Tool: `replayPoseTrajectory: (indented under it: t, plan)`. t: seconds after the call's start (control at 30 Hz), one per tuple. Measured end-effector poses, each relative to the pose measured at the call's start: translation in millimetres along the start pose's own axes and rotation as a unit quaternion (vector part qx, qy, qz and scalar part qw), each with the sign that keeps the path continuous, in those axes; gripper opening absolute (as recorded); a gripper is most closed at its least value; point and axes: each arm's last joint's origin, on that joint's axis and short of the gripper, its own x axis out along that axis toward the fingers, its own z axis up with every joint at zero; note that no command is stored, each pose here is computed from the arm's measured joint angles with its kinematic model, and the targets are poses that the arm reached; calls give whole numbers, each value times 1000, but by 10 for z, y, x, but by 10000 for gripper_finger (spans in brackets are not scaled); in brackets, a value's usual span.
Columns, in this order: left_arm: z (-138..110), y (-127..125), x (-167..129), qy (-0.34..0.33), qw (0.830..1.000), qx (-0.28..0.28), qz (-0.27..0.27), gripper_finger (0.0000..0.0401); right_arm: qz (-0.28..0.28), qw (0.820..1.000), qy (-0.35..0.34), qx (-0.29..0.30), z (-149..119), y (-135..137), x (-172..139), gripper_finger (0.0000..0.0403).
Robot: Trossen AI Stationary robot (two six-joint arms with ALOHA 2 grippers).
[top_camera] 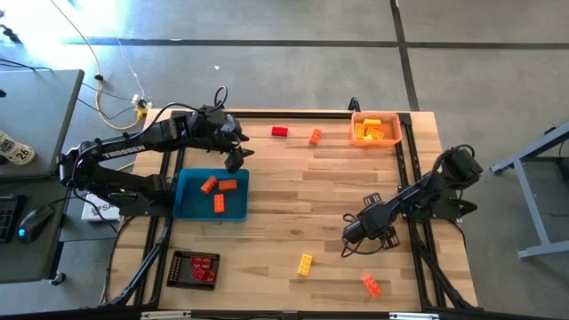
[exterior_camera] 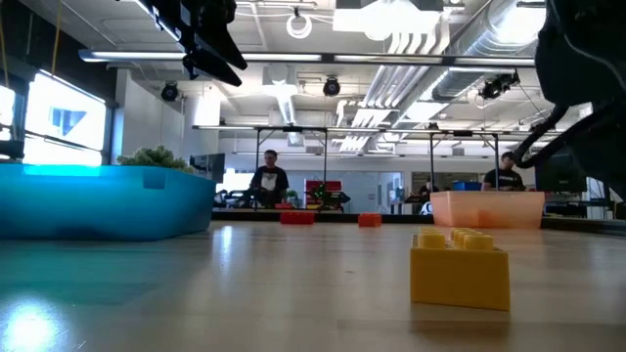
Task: Sort & place blocks by color
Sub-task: Put the red game piece into the black bin
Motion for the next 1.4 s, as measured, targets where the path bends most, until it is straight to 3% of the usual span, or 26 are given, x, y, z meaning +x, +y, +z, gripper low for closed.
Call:
replayPoseTrajectory:
  t: [0.3, 0.4, 0.57, 0.83, 1.07, 1.4]
  plan:
    - [-1, 1, 0, 0, 1000, 0, 0, 239, 27, 1000, -1, 7, -38, 0, 198, 208]
    - [0, 0, 0, 0, 1000, 0, 0, 239, 33, 999, -6, 27, -28, 4, 200, 187]
    - [-1, 1, 1, 0, 1000, 0, 0, 239, 51, 997, -13, 57, 13, 18, 148, 114]
    - [-1, 0, 2, 0, 1000, 0, 0, 239, 90, 984, -50, 147, 158, -37, -55, 112]
    - [-1, -2, 2, 1, 1000, 15, -4, 239, 103, 956, -146, 231, 394, -167, -505, 112]
    - [-4, -33, 1, 3, 998, 33, -47, 239, 72, 894, -308, 317, 583, -505, -1271, 112]
